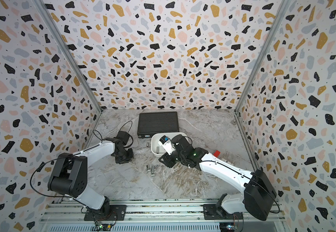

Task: Put the socket on the desktop into the storage box
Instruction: Pick up the socket head at the center of the board, then place the socket head in the storage box.

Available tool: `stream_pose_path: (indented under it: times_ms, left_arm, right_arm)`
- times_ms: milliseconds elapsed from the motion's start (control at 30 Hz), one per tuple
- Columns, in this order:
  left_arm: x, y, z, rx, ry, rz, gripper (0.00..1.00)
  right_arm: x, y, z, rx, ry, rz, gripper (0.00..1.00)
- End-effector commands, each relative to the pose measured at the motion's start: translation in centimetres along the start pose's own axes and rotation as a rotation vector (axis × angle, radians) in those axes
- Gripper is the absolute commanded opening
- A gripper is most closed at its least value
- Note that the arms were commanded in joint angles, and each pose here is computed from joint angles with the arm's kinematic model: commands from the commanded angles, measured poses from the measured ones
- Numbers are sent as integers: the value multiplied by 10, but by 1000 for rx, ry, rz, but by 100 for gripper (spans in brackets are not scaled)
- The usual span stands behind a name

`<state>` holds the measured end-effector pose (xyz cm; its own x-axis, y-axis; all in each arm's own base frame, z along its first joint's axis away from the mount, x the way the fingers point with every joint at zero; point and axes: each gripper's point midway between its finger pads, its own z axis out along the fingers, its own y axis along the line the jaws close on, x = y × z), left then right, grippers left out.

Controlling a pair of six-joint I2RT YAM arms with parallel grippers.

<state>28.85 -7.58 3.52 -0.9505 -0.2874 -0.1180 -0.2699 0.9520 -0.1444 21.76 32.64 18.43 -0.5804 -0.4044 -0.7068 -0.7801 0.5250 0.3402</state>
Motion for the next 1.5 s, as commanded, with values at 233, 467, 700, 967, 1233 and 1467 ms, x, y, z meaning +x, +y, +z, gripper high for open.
stream_pose_path:
  times_ms: [233,467,700,967,1233,1467]
  left_arm:
    - [-26,-55,-52,133,-105,68,5]
    - [-36,-92,-61,168,-123,122,5]
    - [-43,-140,-64,199,-134,194,5]
    - [-45,-195,-54,215,-121,281,4]
    - [-44,-234,-34,224,-88,330,4]
    - [-43,-250,-16,209,-63,358,4]
  right_arm:
    - [-22,-46,-25,189,-49,118,39]
    - [-17,-73,-41,297,-49,194,39]
    - [-6,-95,-56,376,-50,265,39]
    - [4,-107,-72,425,-58,309,39]
    - [12,-113,-81,447,-64,330,39]
    - [15,-116,-86,457,-65,341,39]
